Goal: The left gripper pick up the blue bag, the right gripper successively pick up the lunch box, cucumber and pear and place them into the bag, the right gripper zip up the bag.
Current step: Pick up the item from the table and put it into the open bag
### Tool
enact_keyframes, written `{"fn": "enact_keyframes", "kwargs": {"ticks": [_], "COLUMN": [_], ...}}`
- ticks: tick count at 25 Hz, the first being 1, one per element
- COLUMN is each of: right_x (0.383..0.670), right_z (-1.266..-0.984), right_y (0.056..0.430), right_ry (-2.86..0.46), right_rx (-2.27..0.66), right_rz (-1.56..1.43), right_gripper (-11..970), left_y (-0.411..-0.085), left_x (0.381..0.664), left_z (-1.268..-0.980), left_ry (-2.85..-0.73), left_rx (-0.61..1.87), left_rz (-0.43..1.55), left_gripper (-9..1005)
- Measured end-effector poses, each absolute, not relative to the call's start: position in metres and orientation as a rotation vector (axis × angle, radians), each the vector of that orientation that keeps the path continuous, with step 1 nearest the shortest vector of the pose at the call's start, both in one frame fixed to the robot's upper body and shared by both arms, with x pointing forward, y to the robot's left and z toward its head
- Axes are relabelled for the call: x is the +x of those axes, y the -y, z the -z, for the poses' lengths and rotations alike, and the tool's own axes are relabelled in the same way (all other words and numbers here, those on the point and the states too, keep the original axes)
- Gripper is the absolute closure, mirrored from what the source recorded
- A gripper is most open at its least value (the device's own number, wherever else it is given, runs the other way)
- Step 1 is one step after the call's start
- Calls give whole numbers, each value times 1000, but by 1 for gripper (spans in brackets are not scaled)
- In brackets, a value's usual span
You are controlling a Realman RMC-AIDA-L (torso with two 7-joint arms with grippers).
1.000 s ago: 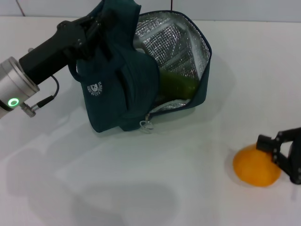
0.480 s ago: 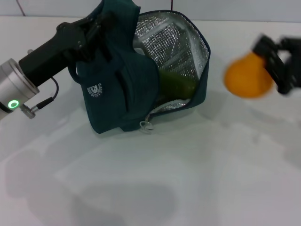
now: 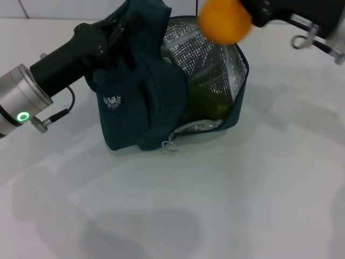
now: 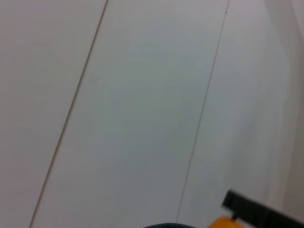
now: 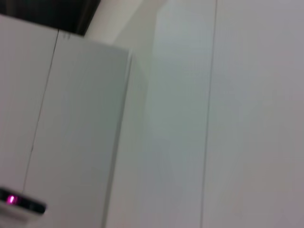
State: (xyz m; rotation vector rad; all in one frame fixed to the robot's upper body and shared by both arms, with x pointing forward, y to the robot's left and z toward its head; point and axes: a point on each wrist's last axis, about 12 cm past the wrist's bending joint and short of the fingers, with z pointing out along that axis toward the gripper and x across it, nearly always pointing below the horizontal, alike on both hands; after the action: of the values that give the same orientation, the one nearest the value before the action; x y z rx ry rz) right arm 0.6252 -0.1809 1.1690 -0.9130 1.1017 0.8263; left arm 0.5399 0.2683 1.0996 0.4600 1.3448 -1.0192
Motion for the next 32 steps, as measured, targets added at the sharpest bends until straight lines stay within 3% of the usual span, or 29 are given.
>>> {"fn": "enact_keyframes", "kwargs": {"ticks": [6,14,19,25,32], "right_x": [632,629,621,602,590], "right_z": [-1165,-1163,-1159,-1140,-1110], "right_y": [159,167,186,248,281], "right_ry": [-1207,-1206,-1200,-1348,-1636], "right_rx": [-1015,-976,-923,-819,-826], "right_rz": [-850,-852,-851,-754,-730], "right_gripper": [896,889,695,474,489], "left_y": [-268,-268,-268,-269,-274], "left_x": [540,540,540,540,546], "left_z": [-1100,-1100,-1100,-1099,-1097], "left_ry": [-1344,-1343,-1344,-1346,-1381], "left_rx": [460,458,455,450,418], "left_rz": [1020,1019,1018,1017,957], "left_gripper": [953,953,953,953,953]}}
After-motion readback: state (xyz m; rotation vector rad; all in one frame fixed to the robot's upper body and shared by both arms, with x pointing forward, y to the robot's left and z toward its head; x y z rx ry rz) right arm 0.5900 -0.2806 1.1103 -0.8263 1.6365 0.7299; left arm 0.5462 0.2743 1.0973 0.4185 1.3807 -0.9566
